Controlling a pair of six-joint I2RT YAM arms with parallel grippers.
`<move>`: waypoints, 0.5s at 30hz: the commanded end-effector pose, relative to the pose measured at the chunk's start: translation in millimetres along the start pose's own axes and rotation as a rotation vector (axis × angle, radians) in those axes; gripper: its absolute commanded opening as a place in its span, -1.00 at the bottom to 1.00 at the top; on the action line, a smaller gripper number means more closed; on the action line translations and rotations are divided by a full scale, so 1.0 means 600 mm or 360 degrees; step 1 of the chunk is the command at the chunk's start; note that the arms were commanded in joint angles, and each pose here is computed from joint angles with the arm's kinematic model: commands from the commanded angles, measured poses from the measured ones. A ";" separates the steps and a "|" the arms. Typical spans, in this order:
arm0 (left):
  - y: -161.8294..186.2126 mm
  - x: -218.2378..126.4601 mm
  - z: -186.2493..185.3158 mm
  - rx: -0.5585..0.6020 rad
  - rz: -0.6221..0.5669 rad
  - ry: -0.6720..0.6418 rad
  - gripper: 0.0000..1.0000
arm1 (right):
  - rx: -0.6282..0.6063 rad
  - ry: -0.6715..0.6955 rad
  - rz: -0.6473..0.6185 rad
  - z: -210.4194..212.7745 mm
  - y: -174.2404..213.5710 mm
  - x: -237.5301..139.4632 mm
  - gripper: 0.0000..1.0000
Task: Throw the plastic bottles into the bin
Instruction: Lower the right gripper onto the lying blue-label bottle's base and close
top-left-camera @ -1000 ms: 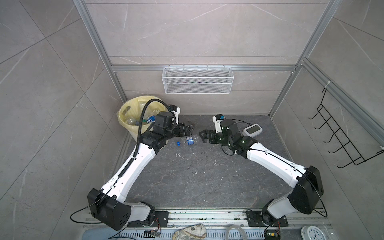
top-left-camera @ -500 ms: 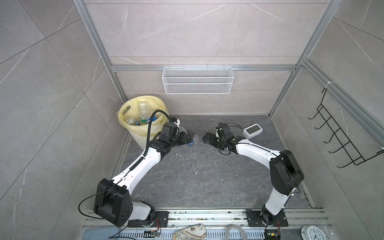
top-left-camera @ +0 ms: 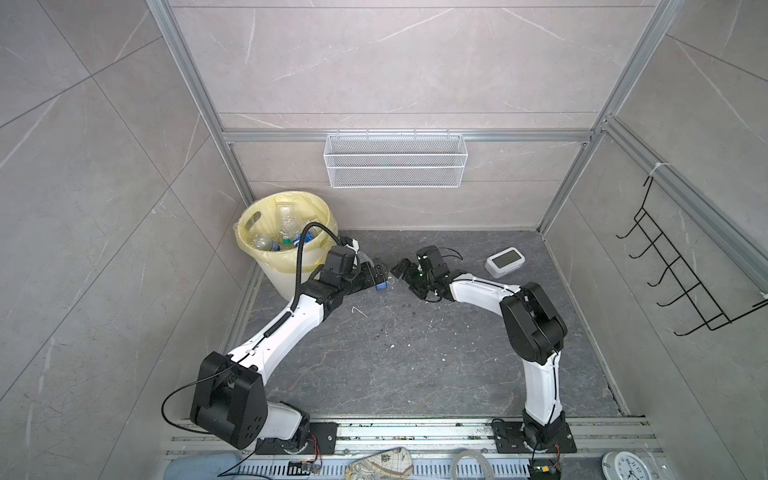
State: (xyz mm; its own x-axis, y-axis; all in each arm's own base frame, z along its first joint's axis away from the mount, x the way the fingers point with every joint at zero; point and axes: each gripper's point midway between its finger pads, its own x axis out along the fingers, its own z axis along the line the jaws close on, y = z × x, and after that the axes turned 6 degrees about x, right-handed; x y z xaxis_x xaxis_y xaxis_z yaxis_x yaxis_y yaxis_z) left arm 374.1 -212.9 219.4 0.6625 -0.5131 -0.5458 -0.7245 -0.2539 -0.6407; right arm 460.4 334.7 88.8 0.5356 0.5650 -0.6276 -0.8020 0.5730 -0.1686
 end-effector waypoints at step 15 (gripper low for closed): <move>-0.042 -0.019 0.021 -0.0142 -0.0118 0.0041 1.00 | 0.0361 -0.0049 -0.0012 0.009 0.024 0.091 0.99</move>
State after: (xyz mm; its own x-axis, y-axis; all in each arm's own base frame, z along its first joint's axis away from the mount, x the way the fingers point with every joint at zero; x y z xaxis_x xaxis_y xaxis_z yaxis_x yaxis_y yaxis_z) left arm 386.0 -190.0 215.7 0.6874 -0.4863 -0.5394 -0.7175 -0.3394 -0.6083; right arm 473.6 370.8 59.7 0.5347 0.5881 -0.6069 -0.7471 0.6646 -0.0141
